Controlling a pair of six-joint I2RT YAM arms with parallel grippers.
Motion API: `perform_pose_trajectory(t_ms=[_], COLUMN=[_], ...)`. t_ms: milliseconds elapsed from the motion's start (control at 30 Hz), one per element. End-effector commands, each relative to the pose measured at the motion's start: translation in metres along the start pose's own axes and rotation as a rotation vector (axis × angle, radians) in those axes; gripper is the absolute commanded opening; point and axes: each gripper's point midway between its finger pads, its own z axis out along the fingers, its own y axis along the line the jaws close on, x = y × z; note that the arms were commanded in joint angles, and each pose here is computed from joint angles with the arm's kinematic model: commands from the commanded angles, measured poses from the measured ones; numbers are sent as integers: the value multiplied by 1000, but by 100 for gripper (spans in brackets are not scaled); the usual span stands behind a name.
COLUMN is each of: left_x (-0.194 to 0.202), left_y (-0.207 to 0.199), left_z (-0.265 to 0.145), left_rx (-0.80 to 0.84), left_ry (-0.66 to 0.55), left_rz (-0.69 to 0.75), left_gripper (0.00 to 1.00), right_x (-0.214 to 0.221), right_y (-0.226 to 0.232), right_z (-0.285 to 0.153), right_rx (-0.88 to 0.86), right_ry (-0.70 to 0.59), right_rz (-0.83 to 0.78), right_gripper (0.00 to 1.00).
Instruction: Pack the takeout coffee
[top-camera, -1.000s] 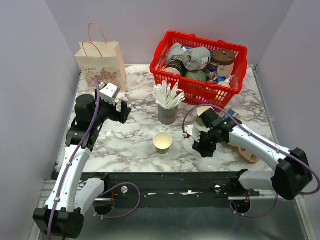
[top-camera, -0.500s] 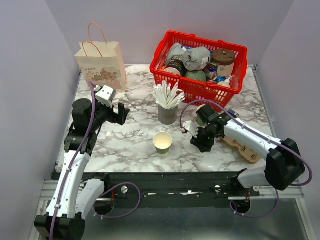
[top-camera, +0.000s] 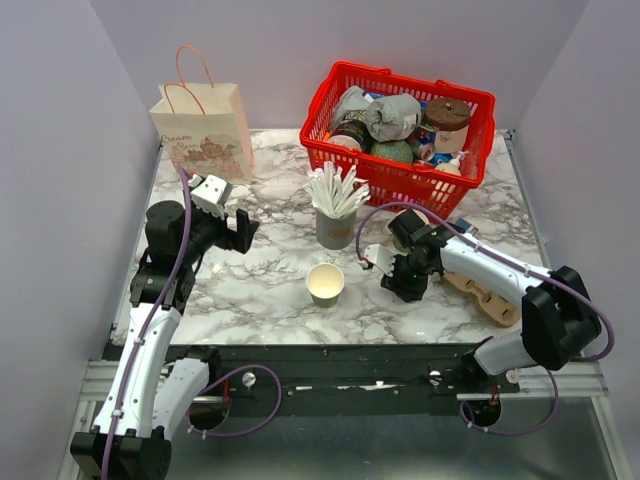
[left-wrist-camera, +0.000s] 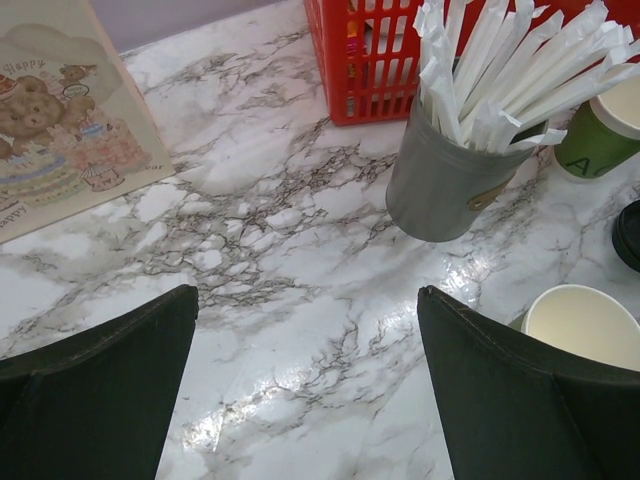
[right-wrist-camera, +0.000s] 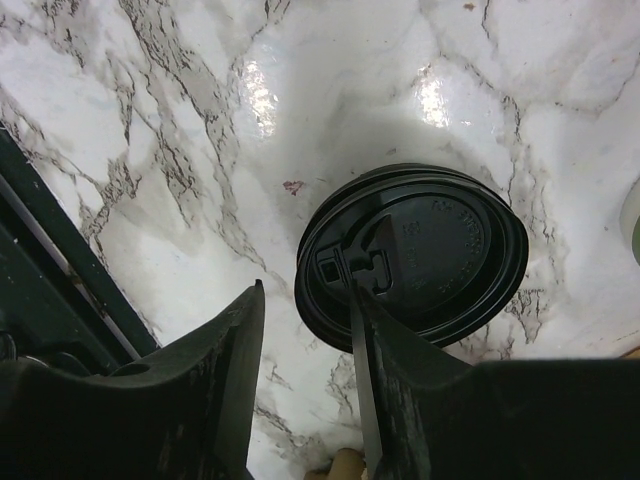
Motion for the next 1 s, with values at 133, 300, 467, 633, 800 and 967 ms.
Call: perform_pose_trajectory(t_ms=[133,300,467,633,800,967], left_x=[-1,0,-2,-1,3,3], left_y=[-2,0,2,3,4,4], left_z=[-1,0,1,1,1,0], left_rx=[10,5,-1,-3,-8,-10], left_ry=[-25,-27,-32,-33,-29,-32], left_rz=[-13,-14,-21,-19,-22,-22], left_gripper=[99,99,99,99,99,99], right_x=[-2,1,1,0,1,-2], right_y=[-13,-12,-12,-16,-17,-17], right_z=[-1,2,5,5,6,7], right_rx=[41,33,30,45,46,35], right_ry=[9,18,24,26,35,38], right_rz=[-37,-38,-34,-38,-40,-32], right_gripper=[47,47,47,46,41,39])
